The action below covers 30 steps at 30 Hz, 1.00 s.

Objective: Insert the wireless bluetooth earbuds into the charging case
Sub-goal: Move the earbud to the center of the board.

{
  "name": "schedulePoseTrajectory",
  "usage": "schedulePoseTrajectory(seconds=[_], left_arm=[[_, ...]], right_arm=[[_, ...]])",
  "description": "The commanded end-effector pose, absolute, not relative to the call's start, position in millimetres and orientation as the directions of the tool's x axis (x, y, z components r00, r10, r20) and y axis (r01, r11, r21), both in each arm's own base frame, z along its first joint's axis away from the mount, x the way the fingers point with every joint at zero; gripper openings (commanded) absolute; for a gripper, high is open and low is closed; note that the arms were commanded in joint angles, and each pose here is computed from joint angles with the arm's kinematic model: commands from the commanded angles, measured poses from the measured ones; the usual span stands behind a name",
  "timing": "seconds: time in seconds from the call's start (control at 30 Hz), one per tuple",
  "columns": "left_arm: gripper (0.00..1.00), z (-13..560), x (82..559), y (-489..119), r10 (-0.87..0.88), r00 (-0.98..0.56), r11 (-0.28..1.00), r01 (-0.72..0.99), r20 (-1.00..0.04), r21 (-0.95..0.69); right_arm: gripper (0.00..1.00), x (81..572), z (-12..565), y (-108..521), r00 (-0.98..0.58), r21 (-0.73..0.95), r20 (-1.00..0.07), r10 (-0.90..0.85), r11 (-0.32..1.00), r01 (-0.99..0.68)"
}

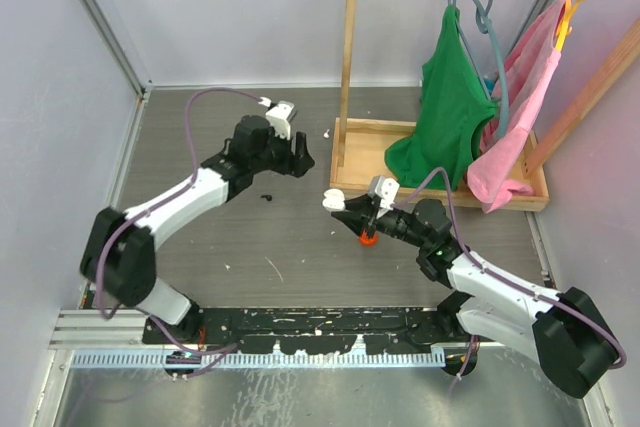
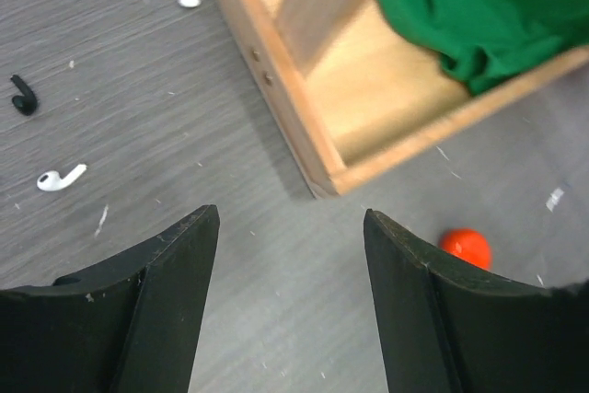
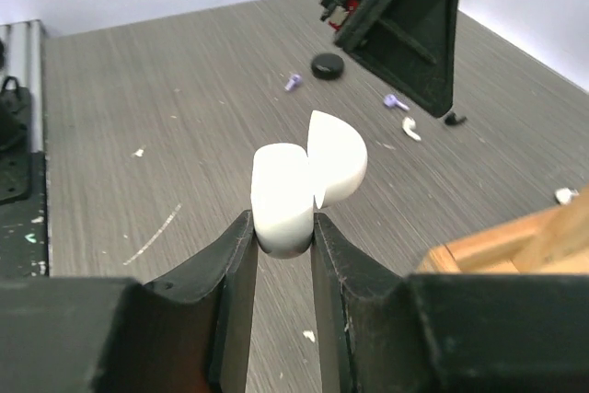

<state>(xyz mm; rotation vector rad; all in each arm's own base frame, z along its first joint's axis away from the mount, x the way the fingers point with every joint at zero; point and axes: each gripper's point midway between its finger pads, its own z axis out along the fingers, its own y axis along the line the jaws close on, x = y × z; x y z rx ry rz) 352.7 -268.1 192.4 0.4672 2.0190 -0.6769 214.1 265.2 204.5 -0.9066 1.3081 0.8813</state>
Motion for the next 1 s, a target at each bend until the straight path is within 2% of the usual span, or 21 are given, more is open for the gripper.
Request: schedulePoseTrajectory(seconds=[0.0,0.17,0.53,0.73,0.97], left_arm=[[0.64,201.1,413.9,-269.5,-0.049,-0.49,0.837,0.456,-0.87,-0.304],[0.59,164.8,466.8,-282.6,-0.049,-0.53,0.862,0.406,-0.846,-0.305],[0.59,123.2,555.6,-310.4,-0.019,-0.482,0.892,0.387,-0.876,-0.232],[0.58,101.7,577.5,-322.6,0.0,-0.492,0.892,0.394,-0.87,-0.223],[0.53,73.0,582.5,-330.0,0.003,-0.542,0.893,0.38,-0.84,-0.242]], right_arm=[[0.01,232.4,220.0,250.9,0.149,-0.097,-0.987,0.057,0.527,-0.844],[0.01,237.1,217.7,242.4,0.17,-0.109,-0.984,0.055,0.572,-0.813],[0.01,240.2,211.1,235.6,0.175,-0.116,-0.984,0.04,0.605,-0.788],[0.01,240.9,209.6,232.9,0.177,-0.119,-0.984,0.034,0.615,-0.779],[0.01,240.3,207.3,232.2,0.171,-0.115,-0.985,0.033,0.617,-0.779]])
